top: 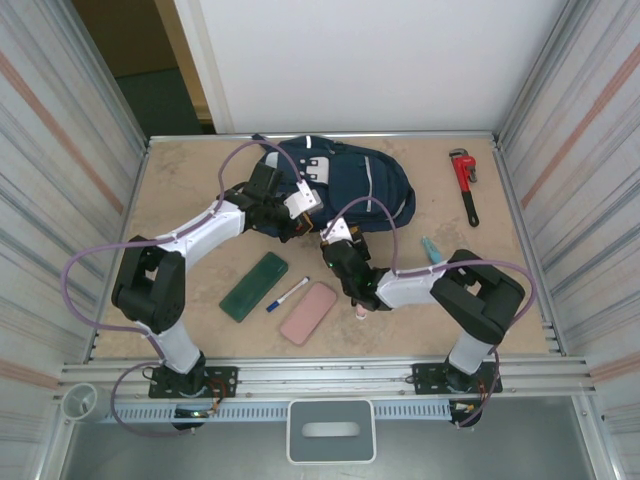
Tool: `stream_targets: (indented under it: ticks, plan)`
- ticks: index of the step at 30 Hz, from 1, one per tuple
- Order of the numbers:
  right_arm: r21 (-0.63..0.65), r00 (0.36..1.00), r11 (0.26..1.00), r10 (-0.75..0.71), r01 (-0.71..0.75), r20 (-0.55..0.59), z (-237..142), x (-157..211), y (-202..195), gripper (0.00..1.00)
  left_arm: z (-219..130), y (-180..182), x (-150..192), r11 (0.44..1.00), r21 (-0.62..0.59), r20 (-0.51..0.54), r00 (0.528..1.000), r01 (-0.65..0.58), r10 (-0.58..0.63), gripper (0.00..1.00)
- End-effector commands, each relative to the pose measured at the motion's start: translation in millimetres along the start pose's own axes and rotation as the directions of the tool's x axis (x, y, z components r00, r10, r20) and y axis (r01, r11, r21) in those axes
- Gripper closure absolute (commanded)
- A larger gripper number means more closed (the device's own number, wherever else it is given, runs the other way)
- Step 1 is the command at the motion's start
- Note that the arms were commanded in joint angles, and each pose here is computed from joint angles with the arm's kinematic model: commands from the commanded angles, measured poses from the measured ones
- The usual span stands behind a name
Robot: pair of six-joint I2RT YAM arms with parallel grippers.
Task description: Pack the student bag
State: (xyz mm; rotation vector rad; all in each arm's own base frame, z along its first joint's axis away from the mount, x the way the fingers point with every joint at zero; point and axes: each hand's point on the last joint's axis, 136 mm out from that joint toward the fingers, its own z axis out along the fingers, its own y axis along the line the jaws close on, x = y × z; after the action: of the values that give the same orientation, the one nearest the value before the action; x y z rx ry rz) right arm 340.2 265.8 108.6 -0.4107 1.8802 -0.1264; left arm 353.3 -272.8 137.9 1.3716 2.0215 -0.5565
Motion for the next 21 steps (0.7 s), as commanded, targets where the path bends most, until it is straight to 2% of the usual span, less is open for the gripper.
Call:
stream_targets:
  ticks: [1, 6, 10, 13, 18, 21]
  plan:
    - [0.083, 0.996, 0.995, 0.054, -0.06, 0.068, 3.7, -25.2, -7.7, 0.46, -35.3, -3.6, -50.5, 0.998, -0.013, 0.152, 0.986, -0.06, 0.061, 1.0]
    - [0.131, 0.995, 0.989, 0.058, -0.067, 0.076, 5.3, -30.5, -12.3, 0.56, -34.2, -2.7, -49.0, 0.998, -0.017, 0.146, 0.987, -0.061, 0.063, 1.0]
    - [0.159, 0.997, 0.986, 0.04, -0.05, 0.07, 3.4, -26.9, -17.2, 0.76, -32.1, -0.4, -45.4, 0.998, -0.024, 0.132, 0.989, -0.063, 0.066, 1.0]
    - [0.161, 0.998, 0.986, 0.019, -0.029, 0.063, -0.2, -22.9, -21.9, 0.87, -29.9, 2.2, -41.9, 0.998, -0.032, 0.117, 0.991, -0.062, 0.066, 1.0]
    - [0.114, 0.999, 0.993, 0.007, -0.011, 0.035, -5.0, -12.6, -32.1, 0.98, -26.0, 5.2, -34.8, 0.997, -0.043, 0.088, 0.993, -0.07, 0.074, 1.0]
    - [0.06, 0.999, 0.998, 0.033, -0.033, 0.005, -5.9, -6.2, -41.7, 1.0, -25.1, 6.9, -30.9, 0.995, -0.054, 0.075, 0.994, -0.081, 0.085, 1.0]
